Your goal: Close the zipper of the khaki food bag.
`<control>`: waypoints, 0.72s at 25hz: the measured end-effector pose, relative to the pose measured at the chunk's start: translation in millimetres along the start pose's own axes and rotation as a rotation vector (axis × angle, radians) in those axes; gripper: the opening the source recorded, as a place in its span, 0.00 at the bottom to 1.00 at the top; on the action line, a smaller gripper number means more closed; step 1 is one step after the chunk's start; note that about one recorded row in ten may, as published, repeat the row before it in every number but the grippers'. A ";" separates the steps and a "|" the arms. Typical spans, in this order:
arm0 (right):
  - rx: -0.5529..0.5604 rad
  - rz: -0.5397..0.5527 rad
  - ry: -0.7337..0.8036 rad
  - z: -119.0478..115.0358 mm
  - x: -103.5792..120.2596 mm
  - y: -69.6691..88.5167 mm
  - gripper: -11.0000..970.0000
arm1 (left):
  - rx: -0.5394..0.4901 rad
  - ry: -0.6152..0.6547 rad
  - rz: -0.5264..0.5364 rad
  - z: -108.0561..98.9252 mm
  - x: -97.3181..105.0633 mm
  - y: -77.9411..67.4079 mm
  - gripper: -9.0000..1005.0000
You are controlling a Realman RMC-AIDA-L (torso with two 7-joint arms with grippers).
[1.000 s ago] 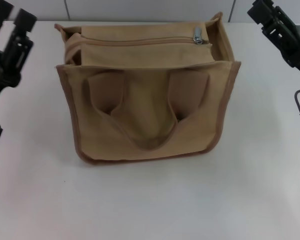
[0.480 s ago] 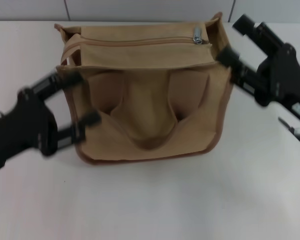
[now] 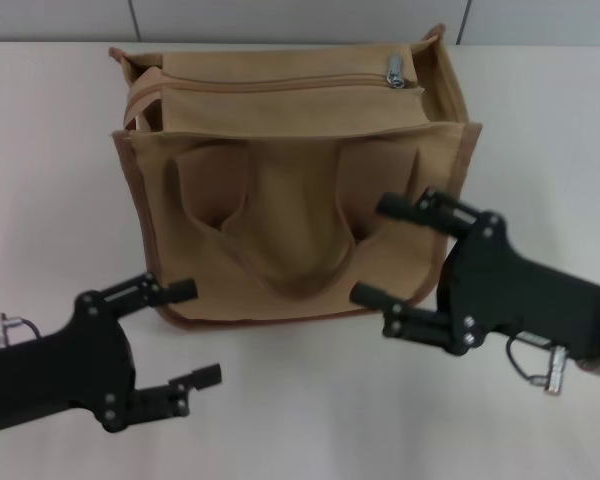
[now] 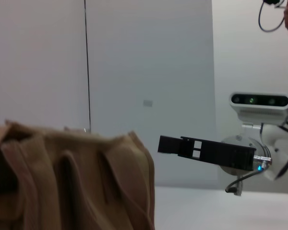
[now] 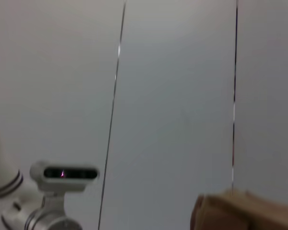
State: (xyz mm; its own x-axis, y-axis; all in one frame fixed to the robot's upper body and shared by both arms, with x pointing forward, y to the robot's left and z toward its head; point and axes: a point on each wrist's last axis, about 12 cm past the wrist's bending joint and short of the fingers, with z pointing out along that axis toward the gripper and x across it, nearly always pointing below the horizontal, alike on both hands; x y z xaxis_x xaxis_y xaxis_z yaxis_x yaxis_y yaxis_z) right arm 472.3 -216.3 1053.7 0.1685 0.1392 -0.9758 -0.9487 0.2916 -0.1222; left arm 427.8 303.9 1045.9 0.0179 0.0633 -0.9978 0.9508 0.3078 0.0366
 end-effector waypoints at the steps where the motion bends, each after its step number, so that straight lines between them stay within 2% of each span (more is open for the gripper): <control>1: -0.003 0.005 0.024 0.0 3.1 1.0 0.81 | 0.000 0.000 0.000 0.0 0.0 0.0 0.80; 8: -0.079 0.055 0.159 2.4 21.5 14.0 0.81 | 0.029 0.040 -0.017 7.5 5.5 0.2 0.80; 18: -0.080 0.073 0.227 2.9 34.3 25.5 0.81 | 0.068 0.051 -0.051 16.5 11.4 -5.6 0.80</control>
State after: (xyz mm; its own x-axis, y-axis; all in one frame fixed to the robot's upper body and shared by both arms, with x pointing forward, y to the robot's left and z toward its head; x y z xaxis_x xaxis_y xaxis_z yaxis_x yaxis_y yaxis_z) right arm 454.7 -201.4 1017.7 0.0432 -0.0616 -0.9972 -0.9759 0.2111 -0.0553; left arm 427.8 287.2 1033.4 -0.0454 0.0975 -0.9942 0.9688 0.2472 -0.0200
